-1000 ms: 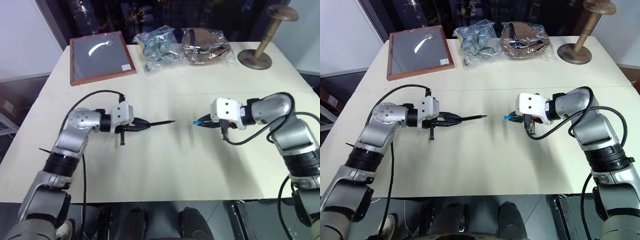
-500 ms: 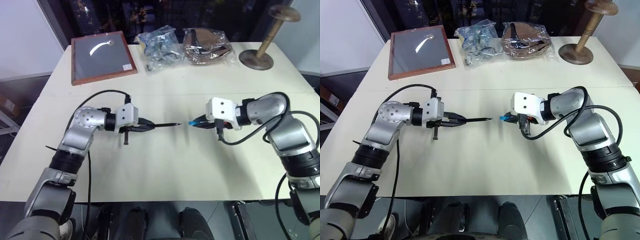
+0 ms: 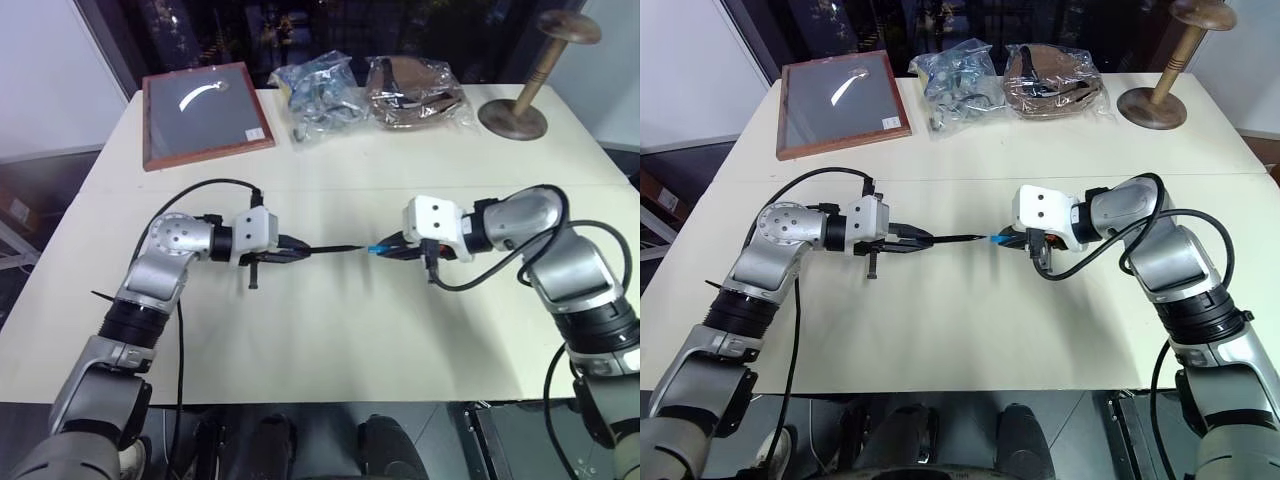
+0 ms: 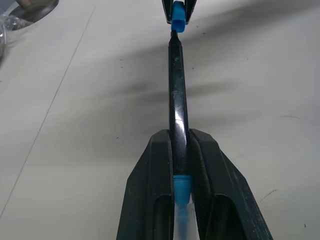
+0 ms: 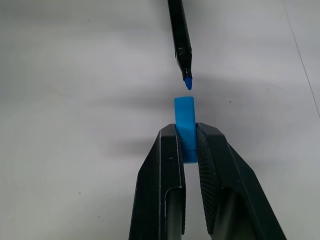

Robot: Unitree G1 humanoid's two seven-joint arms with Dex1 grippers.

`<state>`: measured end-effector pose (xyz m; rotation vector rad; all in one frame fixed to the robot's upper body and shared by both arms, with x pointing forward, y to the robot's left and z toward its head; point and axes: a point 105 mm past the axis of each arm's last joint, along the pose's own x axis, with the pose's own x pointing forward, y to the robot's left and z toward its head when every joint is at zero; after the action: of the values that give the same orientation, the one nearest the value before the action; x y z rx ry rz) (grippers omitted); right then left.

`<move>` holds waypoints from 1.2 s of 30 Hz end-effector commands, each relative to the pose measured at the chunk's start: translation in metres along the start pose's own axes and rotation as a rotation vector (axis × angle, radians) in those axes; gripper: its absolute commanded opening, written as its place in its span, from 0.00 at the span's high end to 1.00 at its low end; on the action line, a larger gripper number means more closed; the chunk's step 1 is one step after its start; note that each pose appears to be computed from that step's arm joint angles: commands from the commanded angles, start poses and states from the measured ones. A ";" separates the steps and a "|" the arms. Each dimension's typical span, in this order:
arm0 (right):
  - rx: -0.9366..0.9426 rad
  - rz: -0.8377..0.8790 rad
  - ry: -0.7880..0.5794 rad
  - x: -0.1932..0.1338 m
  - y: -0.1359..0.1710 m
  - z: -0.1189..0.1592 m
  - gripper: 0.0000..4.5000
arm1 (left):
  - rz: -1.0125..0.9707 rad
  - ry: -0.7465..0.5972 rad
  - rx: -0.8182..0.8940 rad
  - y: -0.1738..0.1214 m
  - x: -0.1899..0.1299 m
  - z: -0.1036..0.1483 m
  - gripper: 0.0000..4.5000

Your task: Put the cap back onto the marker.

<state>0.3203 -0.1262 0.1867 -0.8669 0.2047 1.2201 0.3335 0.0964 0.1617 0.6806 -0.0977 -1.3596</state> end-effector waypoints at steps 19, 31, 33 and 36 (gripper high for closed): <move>-0.064 -0.020 -0.045 0.001 -0.002 0.023 0.99 | -0.003 -0.018 0.044 0.003 0.002 0.009 1.00; -0.145 -0.015 0.004 0.012 -0.003 0.023 0.99 | -0.015 -0.001 0.076 0.003 0.003 0.009 1.00; -0.154 -0.017 0.014 0.013 -0.004 0.022 0.99 | -0.011 0.003 0.085 0.004 0.004 0.010 1.00; -0.164 -0.008 0.033 0.014 -0.003 0.020 0.99 | 0.002 0.017 0.108 0.006 0.005 0.009 1.00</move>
<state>0.3233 -0.1089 0.1825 -0.9883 0.1819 1.2239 0.3342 0.0922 0.1602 0.7434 -0.1104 -1.3665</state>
